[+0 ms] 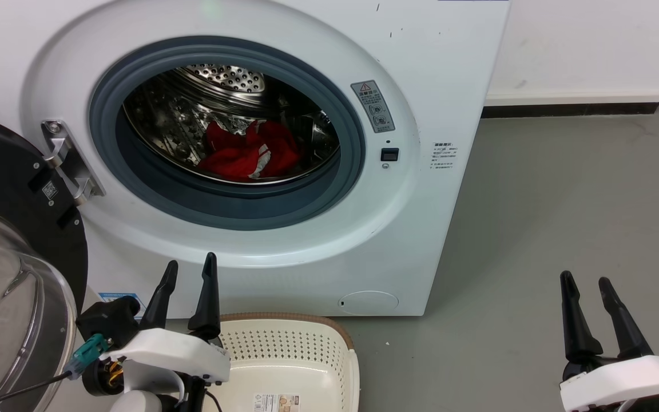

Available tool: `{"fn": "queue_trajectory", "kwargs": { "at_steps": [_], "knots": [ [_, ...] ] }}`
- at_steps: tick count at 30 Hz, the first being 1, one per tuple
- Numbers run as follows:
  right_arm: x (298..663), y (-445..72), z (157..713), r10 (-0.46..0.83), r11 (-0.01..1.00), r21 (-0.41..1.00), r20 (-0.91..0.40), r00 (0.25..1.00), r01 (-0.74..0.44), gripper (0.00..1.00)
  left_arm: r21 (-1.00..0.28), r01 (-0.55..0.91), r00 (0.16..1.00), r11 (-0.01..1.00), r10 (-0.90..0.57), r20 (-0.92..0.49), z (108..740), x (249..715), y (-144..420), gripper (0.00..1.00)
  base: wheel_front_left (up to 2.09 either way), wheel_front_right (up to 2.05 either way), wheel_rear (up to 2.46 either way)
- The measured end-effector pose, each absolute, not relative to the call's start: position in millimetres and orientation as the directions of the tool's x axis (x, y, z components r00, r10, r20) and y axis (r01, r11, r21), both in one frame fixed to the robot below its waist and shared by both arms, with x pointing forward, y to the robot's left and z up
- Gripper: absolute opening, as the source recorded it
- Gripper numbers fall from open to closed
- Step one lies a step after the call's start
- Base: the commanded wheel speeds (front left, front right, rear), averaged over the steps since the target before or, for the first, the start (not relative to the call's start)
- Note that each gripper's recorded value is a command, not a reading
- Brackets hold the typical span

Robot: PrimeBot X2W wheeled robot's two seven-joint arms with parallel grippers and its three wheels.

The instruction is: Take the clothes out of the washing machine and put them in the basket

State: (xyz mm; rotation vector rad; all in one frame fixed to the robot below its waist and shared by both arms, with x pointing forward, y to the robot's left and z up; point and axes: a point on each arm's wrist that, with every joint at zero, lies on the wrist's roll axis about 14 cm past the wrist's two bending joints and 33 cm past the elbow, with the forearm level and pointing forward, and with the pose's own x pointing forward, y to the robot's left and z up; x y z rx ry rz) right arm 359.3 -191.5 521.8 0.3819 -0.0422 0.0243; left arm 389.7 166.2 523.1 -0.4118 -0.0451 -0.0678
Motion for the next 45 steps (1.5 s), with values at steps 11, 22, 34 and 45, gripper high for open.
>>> {"fn": "queue_trajectory", "kwargs": {
  "at_steps": [11,22,34,45],
  "knots": [
    [359.8,-186.8,530.5,0.035,0.967,0.249,0.077,0.996,-0.053,1.00,-0.281,0.069,0.996,0.957,-0.049,0.078,526.0,388.8,169.7,1.00,0.00,0.00,0.00],
    [358.6,-186.3,528.0,0.044,0.988,0.142,0.062,0.997,-0.053,1.00,-0.185,0.075,0.993,0.980,-0.057,0.099,528.5,388.4,168.4,1.00,0.00,0.00,0.00],
    [356.8,-187.4,526.6,0.047,0.997,0.051,0.056,0.997,-0.049,1.00,-0.094,0.077,0.992,0.993,-0.067,0.105,526.1,386.9,167.1,1.00,0.00,0.00,0.00],
    [354.5,-190.2,525.4,0.043,0.999,-0.016,0.053,0.998,-0.042,1.00,-0.019,0.074,0.992,0.997,-0.072,0.108,522.3,385.9,167.8,1.00,0.00,0.00,0.00]
  ]
}}
